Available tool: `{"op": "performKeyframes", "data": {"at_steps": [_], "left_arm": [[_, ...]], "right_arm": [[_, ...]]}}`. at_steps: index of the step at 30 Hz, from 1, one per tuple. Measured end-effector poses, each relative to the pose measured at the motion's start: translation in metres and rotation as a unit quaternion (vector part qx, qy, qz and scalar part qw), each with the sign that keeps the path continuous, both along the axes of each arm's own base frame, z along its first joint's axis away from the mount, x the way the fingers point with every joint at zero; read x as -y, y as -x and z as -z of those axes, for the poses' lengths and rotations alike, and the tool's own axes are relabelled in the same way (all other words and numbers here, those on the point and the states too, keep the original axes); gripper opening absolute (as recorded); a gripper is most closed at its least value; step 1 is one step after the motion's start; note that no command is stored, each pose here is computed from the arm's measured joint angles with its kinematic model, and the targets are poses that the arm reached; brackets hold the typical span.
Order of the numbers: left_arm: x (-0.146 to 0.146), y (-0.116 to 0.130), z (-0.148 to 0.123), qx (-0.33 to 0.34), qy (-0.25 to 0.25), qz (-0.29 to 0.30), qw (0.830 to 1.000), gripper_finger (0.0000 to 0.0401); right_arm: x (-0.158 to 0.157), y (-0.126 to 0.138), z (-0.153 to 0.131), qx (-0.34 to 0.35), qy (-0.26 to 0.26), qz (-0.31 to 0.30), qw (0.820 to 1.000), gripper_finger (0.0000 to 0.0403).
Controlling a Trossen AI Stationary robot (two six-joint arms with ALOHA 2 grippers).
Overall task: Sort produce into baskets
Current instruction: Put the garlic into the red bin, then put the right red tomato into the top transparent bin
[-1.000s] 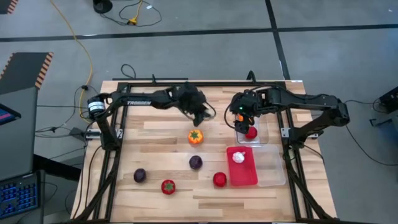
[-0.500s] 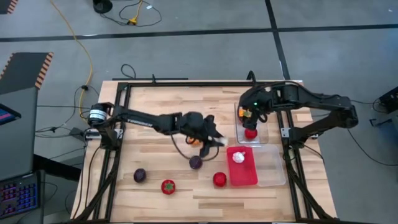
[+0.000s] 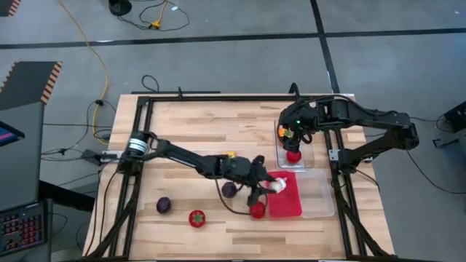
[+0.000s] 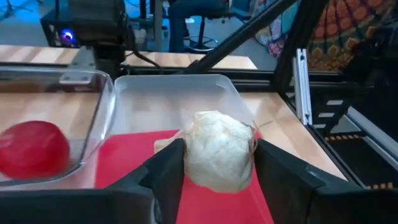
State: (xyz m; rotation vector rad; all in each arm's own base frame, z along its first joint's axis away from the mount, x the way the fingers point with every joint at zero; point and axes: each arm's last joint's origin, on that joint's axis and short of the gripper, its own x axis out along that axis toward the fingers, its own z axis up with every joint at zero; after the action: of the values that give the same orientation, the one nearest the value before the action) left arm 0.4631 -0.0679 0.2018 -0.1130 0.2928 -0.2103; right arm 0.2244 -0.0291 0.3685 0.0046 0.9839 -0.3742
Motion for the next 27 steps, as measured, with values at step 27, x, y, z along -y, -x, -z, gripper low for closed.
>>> {"op": "performKeyframes", "data": {"at_steps": [27], "left_arm": [[-0.022,0.006,-0.064,-0.147,-0.116,0.045,0.981,0.024]], "right_arm": [[-0.009,-0.001,0.0,0.001,-0.013,-0.025,1.0,0.0386]]}}
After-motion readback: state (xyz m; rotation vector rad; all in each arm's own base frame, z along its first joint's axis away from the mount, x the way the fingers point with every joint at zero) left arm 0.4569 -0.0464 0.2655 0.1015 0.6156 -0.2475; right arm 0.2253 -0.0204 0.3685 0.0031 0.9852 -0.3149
